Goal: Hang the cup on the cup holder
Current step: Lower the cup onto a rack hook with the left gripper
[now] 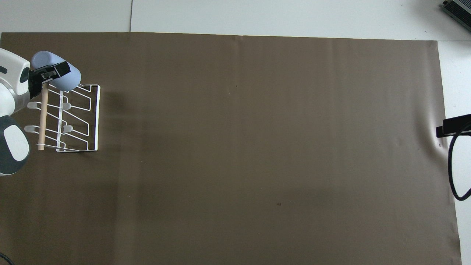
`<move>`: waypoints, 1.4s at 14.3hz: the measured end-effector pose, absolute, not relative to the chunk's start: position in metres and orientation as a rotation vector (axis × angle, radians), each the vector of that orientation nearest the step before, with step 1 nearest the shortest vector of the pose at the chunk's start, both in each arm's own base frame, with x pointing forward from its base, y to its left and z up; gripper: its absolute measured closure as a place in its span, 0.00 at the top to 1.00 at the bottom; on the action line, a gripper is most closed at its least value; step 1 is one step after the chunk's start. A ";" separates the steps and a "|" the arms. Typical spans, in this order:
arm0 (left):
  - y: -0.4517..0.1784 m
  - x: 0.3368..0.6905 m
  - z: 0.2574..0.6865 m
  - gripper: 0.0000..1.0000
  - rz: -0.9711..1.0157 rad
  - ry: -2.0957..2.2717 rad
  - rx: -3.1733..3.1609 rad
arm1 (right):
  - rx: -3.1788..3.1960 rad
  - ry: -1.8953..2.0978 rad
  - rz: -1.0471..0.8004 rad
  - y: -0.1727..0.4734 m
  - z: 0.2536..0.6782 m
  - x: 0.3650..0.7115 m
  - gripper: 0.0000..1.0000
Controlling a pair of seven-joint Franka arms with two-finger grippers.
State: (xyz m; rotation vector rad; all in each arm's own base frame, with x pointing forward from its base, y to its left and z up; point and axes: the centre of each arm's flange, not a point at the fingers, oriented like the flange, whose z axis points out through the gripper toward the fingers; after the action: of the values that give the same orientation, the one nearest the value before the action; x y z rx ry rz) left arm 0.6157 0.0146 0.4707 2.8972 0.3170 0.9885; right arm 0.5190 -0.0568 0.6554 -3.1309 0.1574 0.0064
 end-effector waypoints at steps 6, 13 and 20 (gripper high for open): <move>0.014 0.608 0.452 0.79 0.998 0.316 2.893 | -3.132 0.152 -0.020 -0.054 0.664 0.514 1.00; 0.020 0.598 0.431 0.79 0.995 0.333 2.896 | -3.132 0.152 -0.020 -0.054 0.664 0.514 1.00; 0.019 0.594 0.422 0.79 0.969 0.331 2.906 | -3.130 0.162 -0.007 -0.058 0.659 0.514 1.00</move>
State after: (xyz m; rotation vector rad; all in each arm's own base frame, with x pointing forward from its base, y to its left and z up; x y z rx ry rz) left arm 0.5942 0.0194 0.4224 2.9056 0.3310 0.9686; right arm 0.5138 -0.0580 0.6587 -3.1303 0.1620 -0.0068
